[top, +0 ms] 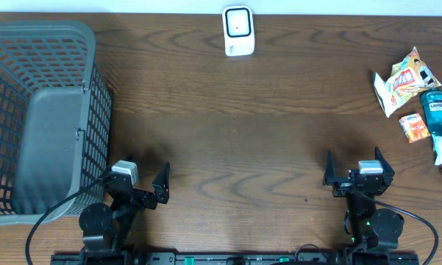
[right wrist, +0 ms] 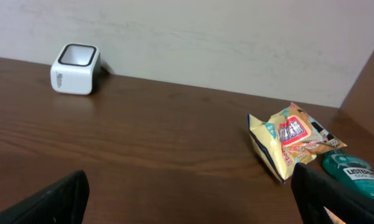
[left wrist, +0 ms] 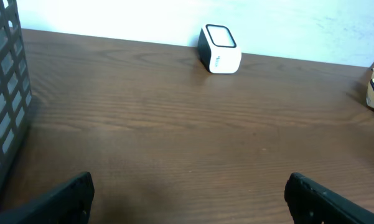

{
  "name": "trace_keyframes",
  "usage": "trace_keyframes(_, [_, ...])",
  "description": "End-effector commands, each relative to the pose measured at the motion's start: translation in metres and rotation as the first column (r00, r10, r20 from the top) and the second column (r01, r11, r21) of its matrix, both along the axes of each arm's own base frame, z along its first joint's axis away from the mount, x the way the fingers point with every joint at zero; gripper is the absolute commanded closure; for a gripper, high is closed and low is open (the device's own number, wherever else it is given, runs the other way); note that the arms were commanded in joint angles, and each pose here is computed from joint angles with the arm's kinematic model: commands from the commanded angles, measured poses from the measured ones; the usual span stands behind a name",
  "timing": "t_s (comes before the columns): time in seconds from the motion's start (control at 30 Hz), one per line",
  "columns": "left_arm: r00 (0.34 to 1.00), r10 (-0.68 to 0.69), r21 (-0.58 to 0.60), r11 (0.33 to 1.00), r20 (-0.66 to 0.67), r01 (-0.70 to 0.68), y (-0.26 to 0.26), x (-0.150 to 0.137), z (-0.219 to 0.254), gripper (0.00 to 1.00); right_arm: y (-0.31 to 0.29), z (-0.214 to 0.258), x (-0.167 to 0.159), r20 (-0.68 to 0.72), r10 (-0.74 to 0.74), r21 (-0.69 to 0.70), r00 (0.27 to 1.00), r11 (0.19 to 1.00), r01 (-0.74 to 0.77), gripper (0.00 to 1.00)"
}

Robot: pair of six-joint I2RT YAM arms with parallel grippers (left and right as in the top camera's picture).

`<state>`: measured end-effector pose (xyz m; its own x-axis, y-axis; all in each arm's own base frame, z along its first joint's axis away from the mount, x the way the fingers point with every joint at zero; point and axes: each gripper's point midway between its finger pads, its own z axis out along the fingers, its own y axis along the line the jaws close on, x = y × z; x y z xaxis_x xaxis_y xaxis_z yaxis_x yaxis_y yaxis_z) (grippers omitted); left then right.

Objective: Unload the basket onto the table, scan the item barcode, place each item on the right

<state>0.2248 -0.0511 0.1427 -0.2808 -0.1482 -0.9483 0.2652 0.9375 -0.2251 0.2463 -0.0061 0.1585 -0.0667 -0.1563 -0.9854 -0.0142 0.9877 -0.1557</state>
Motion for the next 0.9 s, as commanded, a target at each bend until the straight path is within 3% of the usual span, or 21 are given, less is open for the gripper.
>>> trace_keyframes(0.0, [0.999,0.007,-0.006,1.000,-0.032,-0.007,0.001,0.000,-0.012,0.02,-0.001,0.000,0.000,0.000,-0.005,-0.025,1.000,1.000,0.005,0.01])
trace_keyframes(0.6, [0.999,0.007,-0.006,1.000,-0.031,-0.007,0.001,0.000,-0.012,0.02,-0.001,0.000,0.000,0.000,-0.005,-0.025,1.000,1.000,0.005,0.01])
trace_keyframes(0.77, [0.991,0.137,0.027,0.990,-0.008,-0.136,0.024,0.007,-0.008,0.02,-0.001,0.000,0.000,0.000,-0.005,-0.025,1.000,1.000,0.005,0.01])
trace_keyframes(0.87, [0.980,0.178,0.027,0.983,0.086,-0.181,0.031,0.014,0.008,0.02,-0.001,0.000,0.000,0.000,-0.005,-0.025,1.000,1.000,0.005,0.01])
